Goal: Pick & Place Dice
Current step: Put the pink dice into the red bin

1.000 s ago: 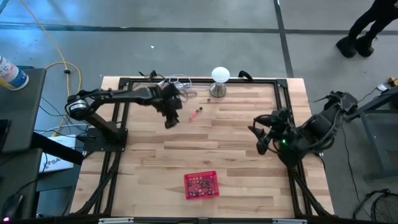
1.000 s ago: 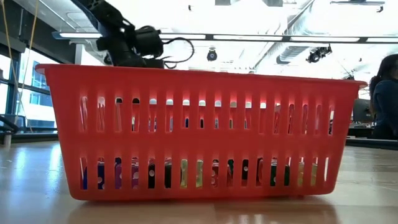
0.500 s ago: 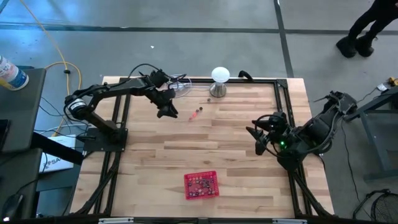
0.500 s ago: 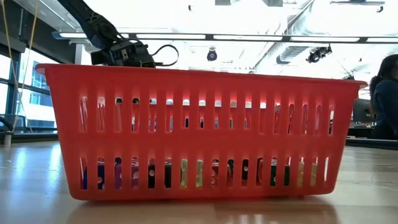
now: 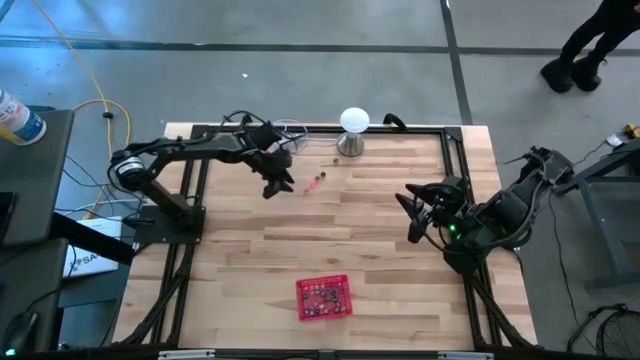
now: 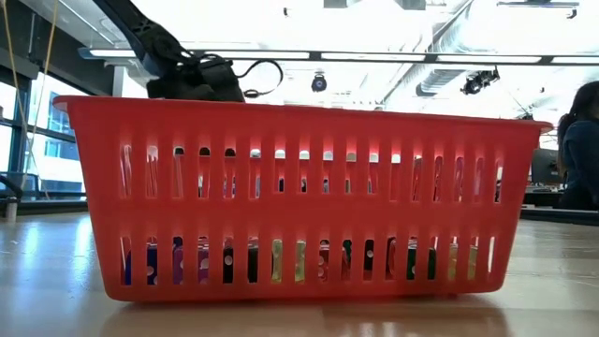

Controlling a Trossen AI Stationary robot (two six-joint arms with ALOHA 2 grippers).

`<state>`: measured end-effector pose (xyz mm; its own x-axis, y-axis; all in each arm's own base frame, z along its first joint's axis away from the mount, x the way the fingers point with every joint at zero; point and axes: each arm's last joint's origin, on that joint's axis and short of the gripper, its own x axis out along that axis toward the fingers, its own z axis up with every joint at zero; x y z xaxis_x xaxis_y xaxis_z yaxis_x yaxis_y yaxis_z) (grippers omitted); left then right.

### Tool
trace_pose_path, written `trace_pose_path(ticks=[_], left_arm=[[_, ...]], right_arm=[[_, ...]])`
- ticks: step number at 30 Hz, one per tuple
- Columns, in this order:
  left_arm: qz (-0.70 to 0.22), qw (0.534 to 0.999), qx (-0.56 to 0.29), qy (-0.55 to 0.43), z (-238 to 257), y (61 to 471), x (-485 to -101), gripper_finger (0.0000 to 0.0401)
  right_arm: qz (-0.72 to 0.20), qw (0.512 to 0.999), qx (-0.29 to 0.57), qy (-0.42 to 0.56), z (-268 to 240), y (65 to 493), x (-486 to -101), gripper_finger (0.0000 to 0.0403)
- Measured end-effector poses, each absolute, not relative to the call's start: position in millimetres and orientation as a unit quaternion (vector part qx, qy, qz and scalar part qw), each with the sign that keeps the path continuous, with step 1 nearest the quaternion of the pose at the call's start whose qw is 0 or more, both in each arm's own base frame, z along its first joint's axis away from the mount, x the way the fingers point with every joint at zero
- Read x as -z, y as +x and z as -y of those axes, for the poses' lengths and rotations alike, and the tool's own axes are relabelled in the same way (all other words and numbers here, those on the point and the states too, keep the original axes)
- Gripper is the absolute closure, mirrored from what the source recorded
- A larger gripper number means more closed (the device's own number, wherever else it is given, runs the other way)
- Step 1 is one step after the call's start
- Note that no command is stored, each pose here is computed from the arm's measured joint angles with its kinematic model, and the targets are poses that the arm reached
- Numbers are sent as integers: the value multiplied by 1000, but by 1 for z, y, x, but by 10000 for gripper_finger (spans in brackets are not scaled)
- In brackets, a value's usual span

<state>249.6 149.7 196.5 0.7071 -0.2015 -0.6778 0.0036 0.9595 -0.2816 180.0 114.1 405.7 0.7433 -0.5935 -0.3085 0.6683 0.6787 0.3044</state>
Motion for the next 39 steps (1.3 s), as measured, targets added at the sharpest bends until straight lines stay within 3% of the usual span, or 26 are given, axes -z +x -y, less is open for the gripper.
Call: trace_pose_path(ticks=[10, 17, 22, 39], left_arm=[[-433, 898, 11, -85, -141, 278, -158, 238], [-413, 909, -10, -59, -145, 291, -147, 238], [-404, 914, 24, -42, -144, 297, -136, 238], [-424, 906, 23, -4, -137, 306, -120, 238]], right_arm=[[-91, 917, 360, 148, -110, 182, -407, 225], [-114, 912, 369, 134, -102, 187, -406, 225], [-132, 909, 371, 135, -97, 190, -405, 225], [-146, 907, 367, 145, -95, 192, -404, 225]])
